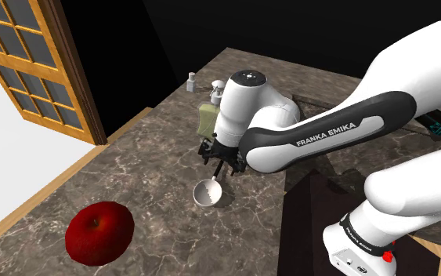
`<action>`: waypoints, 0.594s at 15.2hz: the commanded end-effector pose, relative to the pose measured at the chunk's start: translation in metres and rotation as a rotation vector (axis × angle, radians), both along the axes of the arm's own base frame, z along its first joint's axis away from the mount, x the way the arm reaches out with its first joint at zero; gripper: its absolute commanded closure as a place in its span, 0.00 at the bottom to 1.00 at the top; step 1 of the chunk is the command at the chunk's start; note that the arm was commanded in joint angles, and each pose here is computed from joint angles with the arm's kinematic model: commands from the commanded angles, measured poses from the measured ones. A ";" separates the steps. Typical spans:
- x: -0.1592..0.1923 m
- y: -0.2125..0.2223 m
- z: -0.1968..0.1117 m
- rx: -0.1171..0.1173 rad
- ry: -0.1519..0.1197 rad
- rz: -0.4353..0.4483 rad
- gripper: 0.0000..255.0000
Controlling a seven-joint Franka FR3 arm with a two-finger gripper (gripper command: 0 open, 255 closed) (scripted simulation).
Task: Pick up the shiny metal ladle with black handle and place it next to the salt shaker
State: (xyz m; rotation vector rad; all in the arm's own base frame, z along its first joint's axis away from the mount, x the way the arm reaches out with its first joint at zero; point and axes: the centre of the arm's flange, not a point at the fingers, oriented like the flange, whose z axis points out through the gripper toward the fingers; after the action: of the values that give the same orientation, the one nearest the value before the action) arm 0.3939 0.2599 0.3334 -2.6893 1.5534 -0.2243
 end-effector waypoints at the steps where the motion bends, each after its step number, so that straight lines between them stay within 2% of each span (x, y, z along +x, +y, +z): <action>1: 0.000 0.000 0.000 0.000 0.000 0.000 0.00; 3: 0.000 0.000 0.000 0.000 0.000 0.000 0.00; 4: 0.000 0.000 0.000 0.000 0.000 0.000 1.00; 9: 0.000 0.000 0.000 0.000 0.000 0.000 1.00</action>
State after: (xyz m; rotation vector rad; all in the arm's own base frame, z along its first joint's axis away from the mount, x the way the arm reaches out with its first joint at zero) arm 0.3941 0.2601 0.3339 -2.6926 1.5536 -0.2258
